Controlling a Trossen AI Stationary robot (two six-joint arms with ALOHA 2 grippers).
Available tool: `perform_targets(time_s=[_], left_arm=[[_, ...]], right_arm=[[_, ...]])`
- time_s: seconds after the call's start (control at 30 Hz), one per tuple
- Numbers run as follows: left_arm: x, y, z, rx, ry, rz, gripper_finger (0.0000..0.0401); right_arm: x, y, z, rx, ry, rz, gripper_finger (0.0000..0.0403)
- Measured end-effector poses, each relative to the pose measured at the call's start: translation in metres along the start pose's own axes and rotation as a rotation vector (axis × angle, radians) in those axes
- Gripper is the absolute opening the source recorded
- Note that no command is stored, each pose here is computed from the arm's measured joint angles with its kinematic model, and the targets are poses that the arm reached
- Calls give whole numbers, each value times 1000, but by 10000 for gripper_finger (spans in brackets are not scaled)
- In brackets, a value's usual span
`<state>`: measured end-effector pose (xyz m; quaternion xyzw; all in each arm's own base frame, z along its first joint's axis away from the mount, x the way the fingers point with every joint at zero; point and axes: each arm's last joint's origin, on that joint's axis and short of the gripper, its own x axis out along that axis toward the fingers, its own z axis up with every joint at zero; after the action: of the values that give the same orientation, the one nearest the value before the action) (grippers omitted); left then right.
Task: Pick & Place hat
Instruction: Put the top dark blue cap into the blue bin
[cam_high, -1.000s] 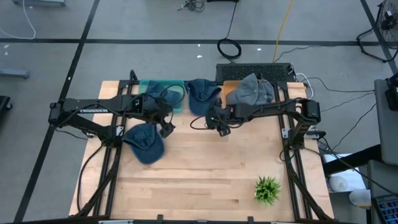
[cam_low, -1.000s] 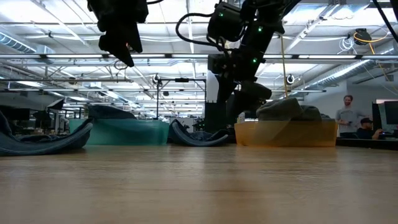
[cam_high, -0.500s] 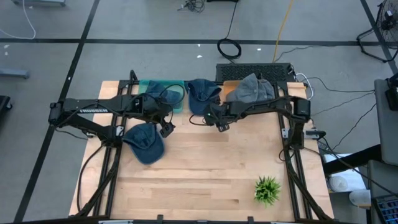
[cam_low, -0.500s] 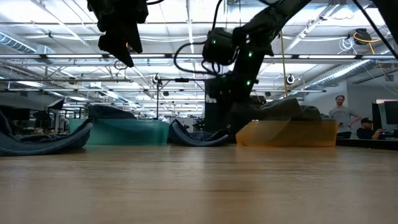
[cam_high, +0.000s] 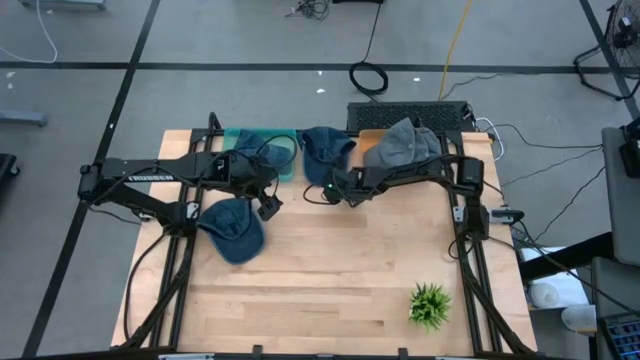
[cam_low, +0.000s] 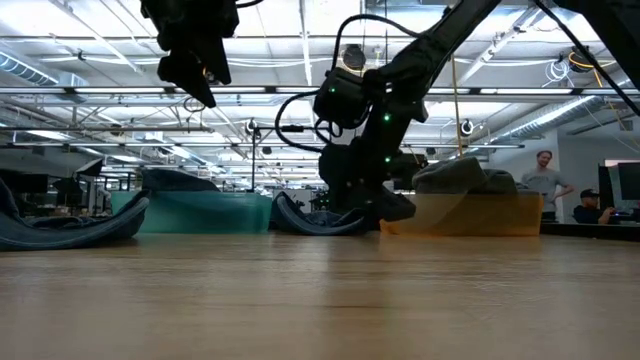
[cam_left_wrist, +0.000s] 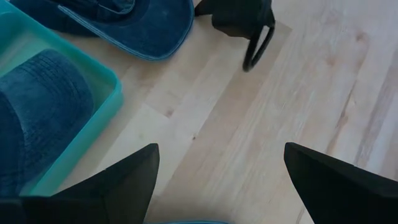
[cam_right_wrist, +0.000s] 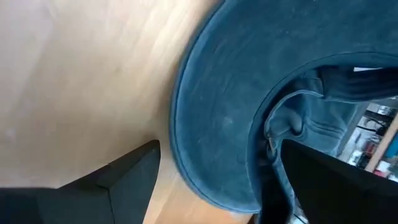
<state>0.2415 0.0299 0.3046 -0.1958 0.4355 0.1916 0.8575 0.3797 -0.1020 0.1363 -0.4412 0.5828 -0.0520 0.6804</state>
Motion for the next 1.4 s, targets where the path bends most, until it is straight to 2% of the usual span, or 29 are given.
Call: perform_targets(time_s=[0.17, 0.3, 0.47, 0.67, 0.77, 0.8, 0.97, 1.17, 1.27, 1.4], left_arm=[[0, -1, -1, -12, 9, -20, 351], [0, -2, -2, -9, 19, -22, 351], [0, -1, -3, 23, 29, -19, 351], [0, -3, -4, 28, 51, -60, 351], [0, -3, -4, 29, 50, -59, 351], [0, -3, -4, 29, 50, -59, 351], [0, -3, -4, 34, 50, -60, 351], [0, -3, -4, 33, 47, -58, 351], [0, -3, -3, 36, 43, -48, 351], [0, -2, -3, 42, 40, -39, 351]], right_arm=[[4, -3, -5, -9, 10, 2, 316], [6, -5, -10, -52, 26, 15, 280], [7, -5, -11, -72, 6, 31, 201], [9, 2, -10, -68, -157, 123, 85], [11, 7, -11, -86, -154, 110, 23], [12, 8, -12, -85, -150, 101, 14], [11, 12, -10, -69, -140, 89, 6], [-3, 21, 3, -222, -32, 4, 2], [-18, 22, 7, -259, 7, -32, 1], [-38, 20, 15, -220, -23, -95, 1]])
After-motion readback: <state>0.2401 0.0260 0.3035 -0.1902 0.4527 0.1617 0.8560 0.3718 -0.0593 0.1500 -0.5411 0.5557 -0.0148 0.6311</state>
